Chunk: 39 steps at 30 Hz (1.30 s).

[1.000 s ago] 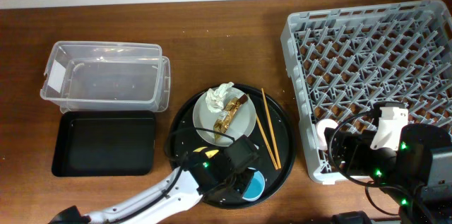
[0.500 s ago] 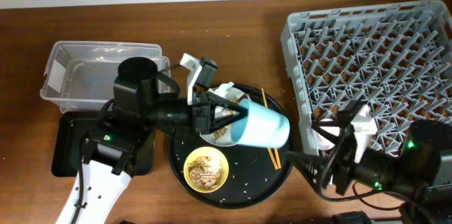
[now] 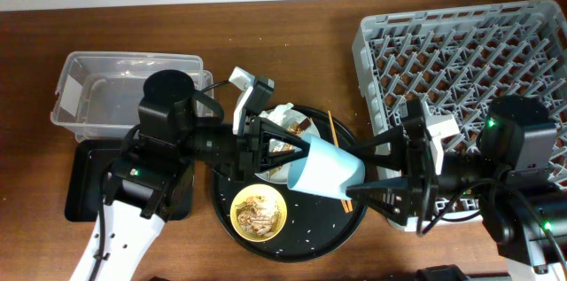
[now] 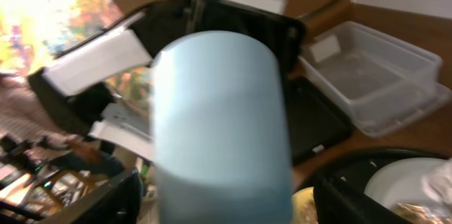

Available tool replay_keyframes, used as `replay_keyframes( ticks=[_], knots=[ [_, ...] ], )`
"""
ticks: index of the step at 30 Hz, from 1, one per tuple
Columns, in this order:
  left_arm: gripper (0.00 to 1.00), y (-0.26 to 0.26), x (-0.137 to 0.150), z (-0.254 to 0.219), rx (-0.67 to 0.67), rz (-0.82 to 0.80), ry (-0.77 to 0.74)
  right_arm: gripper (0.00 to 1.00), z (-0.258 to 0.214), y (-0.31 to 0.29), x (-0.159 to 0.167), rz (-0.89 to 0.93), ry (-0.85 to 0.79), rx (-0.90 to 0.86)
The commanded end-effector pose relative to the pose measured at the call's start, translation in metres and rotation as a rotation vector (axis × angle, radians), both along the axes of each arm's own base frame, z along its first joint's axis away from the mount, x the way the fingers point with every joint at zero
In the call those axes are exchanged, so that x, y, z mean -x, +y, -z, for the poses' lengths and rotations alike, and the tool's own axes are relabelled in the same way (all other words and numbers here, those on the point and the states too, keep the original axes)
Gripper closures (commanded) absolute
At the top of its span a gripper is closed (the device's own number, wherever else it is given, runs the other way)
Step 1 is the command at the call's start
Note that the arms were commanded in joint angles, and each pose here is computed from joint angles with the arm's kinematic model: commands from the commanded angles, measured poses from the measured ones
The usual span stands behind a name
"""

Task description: Sort waste into correct bins and load items into the dishwasher rack

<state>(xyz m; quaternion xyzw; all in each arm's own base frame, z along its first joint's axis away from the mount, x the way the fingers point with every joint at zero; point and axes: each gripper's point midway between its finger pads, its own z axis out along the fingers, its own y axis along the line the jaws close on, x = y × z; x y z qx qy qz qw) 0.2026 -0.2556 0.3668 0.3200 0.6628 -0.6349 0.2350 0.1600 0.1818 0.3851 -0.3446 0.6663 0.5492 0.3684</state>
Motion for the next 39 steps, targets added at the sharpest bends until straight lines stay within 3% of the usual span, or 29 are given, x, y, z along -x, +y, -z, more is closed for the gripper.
replay_keyframes(
  ticks=[1,9,15,17,20,27,30,31,32,35,37,39],
  knots=[
    [1.00,0.000,0.001,-0.005,0.006,-0.005,-0.024,0.28,-0.010,0.001,0.014,-0.073,-0.002,-0.048],
    [1.00,0.000,-0.014,-0.001,-0.019,-0.096,-0.033,0.36,-0.008,0.019,0.036,-0.184,0.001,-0.035],
    [1.00,0.000,-0.014,-0.001,-0.020,-0.096,-0.032,0.47,-0.002,0.020,0.029,-0.141,-0.002,-0.001],
    [1.00,0.000,-0.014,-0.001,-0.019,-0.096,-0.032,0.31,-0.002,0.020,0.029,-0.142,-0.003,-0.002],
    [1.00,0.000,-0.015,-0.001,-0.019,-0.099,-0.034,0.27,-0.007,0.021,0.036,-0.185,-0.005,-0.029],
    [1.00,0.000,-0.019,-0.002,-0.018,-0.118,-0.051,0.33,-0.007,0.024,0.041,-0.206,-0.008,-0.027],
    [1.00,0.000,-0.017,-0.003,-0.016,-0.109,-0.049,0.41,-0.003,0.025,0.034,-0.165,-0.022,0.001],
    [0.85,0.000,-0.015,-0.003,-0.013,-0.098,-0.048,0.44,-0.003,0.025,0.031,-0.155,-0.030,0.005],
    [0.64,0.000,-0.013,-0.003,-0.010,-0.087,-0.046,0.47,-0.002,0.024,0.025,-0.116,-0.032,0.024],
    [0.33,0.001,-0.013,0.001,-0.023,-0.090,-0.034,0.50,0.003,0.005,-0.006,0.183,0.004,0.118],
    [0.29,0.001,-0.012,0.003,-0.030,-0.088,-0.028,0.50,0.001,-0.017,-0.021,0.378,0.034,0.147],
    [0.23,0.002,-0.011,0.009,-0.044,-0.082,-0.049,0.50,0.019,-0.067,-0.035,0.692,0.102,0.270]
  ],
)
